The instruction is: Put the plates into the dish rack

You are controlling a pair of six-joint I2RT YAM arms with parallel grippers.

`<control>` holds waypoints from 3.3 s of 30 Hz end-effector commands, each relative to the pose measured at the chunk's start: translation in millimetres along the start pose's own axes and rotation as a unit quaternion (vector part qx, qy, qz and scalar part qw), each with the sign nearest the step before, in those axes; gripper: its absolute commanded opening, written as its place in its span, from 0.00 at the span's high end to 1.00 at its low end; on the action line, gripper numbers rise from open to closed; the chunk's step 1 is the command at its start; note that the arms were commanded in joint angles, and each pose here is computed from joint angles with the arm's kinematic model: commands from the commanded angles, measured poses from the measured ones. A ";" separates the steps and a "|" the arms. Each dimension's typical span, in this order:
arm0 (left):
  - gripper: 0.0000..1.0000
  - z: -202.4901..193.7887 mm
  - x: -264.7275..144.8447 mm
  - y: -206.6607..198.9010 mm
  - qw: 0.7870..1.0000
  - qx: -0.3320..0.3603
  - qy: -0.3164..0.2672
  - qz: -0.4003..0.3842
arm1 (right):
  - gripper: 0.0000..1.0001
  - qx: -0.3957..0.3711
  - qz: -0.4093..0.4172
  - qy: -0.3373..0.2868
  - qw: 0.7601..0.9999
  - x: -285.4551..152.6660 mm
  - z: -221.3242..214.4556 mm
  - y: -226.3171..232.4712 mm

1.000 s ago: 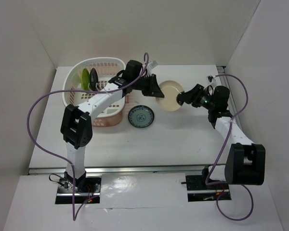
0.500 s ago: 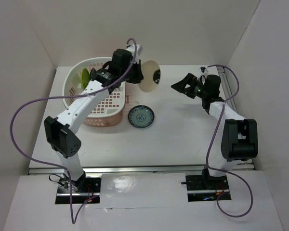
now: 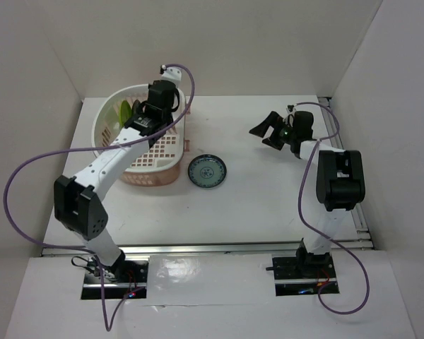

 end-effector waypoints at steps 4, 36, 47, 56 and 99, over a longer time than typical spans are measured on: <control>1.00 -7.5 41.0 36.2 0.995 -0.002 0.004 0.099 | 0.00 -0.016 -0.004 0.003 1.000 20.6 16.4 -1.8; 1.00 -99.8 122.1 11.6 0.987 -0.071 0.131 0.063 | 0.00 -0.004 0.047 0.035 0.998 33.5 7.0 -1.2; 1.00 -122.2 132.2 2.8 0.982 -0.075 0.160 0.059 | 0.00 -0.007 0.053 0.035 0.998 33.3 7.3 0.7; 1.00 -135.4 139.9 -1.5 0.979 -0.087 0.179 0.045 | 0.00 -0.002 0.056 0.039 0.998 32.8 4.7 0.5; 0.00 55.9 5.1 76.8 0.966 -0.251 -0.006 -0.063 | 0.00 -0.010 0.022 0.065 0.998 40.3 -6.0 -22.5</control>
Point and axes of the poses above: each gripper's point midway between its finger pads, its own x axis out along the fingers, its own y axis along the line the jaws close on, z = x × y, the point moved 3 cm from there along -x, back along the fingers, and after that the axes turned 5 degrees about x, right-handed, at the moved point
